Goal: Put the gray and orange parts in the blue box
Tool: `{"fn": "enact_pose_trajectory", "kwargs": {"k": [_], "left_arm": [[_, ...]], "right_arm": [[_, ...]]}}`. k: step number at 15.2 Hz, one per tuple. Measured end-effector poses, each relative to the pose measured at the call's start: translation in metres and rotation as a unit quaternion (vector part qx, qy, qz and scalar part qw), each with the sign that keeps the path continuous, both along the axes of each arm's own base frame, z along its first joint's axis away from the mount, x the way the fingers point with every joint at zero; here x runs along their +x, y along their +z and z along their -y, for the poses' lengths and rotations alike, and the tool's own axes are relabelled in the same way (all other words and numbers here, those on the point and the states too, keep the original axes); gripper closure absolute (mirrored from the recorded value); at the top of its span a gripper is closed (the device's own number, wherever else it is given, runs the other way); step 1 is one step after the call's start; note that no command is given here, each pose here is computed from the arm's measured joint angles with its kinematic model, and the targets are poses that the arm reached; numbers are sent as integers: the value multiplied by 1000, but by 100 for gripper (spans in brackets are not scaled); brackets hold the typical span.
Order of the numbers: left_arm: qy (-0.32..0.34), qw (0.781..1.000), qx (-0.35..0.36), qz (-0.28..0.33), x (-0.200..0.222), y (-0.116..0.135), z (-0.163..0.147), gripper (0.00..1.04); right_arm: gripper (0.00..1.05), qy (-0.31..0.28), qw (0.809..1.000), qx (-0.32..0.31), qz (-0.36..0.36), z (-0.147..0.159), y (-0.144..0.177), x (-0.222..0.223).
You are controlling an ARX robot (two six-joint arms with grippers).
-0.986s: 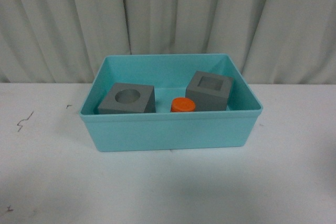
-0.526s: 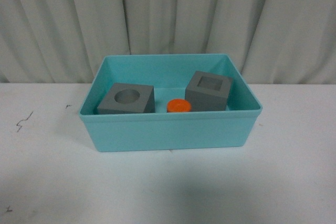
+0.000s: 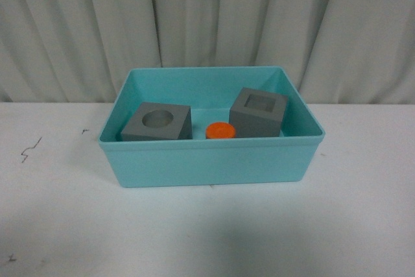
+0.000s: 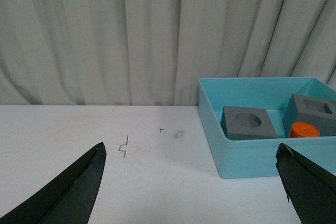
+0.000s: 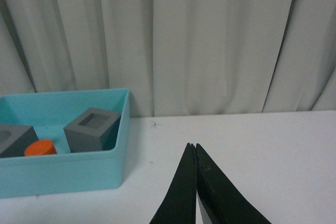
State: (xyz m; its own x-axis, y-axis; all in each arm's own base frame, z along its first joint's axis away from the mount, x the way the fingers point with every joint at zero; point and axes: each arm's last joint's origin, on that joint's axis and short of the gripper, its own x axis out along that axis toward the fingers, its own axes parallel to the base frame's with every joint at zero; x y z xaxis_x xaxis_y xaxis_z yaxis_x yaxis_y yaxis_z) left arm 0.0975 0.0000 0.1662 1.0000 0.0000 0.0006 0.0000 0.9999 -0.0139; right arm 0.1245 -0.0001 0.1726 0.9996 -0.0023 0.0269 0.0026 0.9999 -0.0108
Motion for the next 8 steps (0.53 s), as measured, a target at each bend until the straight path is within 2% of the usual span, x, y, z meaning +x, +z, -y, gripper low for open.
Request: {"fn": "enact_pose_trajectory", "kwargs": {"k": [1,8], "left_arm": [[0,1000,0,0,0,0,0,7],[0,1000,0,0,0,0,0,7]], "right_arm": [[103,0,1000,0,-16,0,-4,-1],[103,0,1000,0,-7,0,-3,-17]]}}
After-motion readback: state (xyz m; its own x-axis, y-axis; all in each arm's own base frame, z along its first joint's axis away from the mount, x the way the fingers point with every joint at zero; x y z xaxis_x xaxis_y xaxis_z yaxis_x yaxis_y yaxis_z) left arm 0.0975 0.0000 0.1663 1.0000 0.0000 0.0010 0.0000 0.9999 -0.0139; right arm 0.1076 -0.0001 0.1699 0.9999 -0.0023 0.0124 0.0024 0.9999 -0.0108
